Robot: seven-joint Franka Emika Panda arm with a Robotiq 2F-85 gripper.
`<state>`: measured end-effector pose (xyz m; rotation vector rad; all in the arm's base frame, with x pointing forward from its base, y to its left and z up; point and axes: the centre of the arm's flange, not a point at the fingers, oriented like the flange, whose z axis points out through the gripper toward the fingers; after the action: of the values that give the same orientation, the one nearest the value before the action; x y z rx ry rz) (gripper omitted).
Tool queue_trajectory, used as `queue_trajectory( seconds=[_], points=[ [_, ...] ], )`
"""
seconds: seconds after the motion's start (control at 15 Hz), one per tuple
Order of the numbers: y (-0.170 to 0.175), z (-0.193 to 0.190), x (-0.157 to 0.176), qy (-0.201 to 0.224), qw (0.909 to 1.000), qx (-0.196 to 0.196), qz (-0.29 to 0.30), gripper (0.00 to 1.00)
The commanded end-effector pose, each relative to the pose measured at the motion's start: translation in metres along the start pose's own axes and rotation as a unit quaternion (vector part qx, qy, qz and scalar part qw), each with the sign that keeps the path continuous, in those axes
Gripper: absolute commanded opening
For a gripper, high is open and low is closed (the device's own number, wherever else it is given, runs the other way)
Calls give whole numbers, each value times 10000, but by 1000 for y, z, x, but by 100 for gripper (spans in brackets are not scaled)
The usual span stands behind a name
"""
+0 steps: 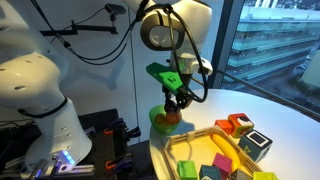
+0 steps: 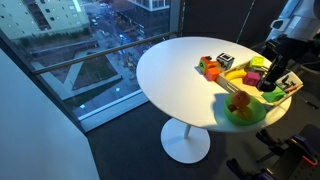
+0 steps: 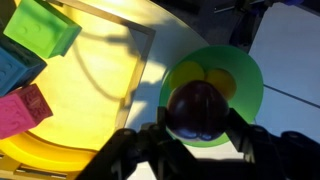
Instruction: Put the toy plum in the bowl
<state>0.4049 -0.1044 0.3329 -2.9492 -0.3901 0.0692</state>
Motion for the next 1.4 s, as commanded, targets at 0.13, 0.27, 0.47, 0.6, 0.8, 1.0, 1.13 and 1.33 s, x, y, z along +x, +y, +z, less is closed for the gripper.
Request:
queue_trajectory(
  seconds=[0.13,0.27,0.47,0.6,0.8,1.0,1.13,1.33],
  points=[
    [-35,4,-12,246,9997,-64,32,35],
    [-42,7,-13,279,9996,-100,14,35],
    [-49,19,-16,318,9994,-155,4,35],
    [-51,29,-18,296,9994,-162,12,35],
    [-55,46,-23,240,9997,-103,40,35],
    [-59,59,-28,341,9993,-109,47,35],
    [-61,64,-26,466,9988,-129,50,35],
    [-63,70,-20,575,9982,-139,73,35]
  ],
)
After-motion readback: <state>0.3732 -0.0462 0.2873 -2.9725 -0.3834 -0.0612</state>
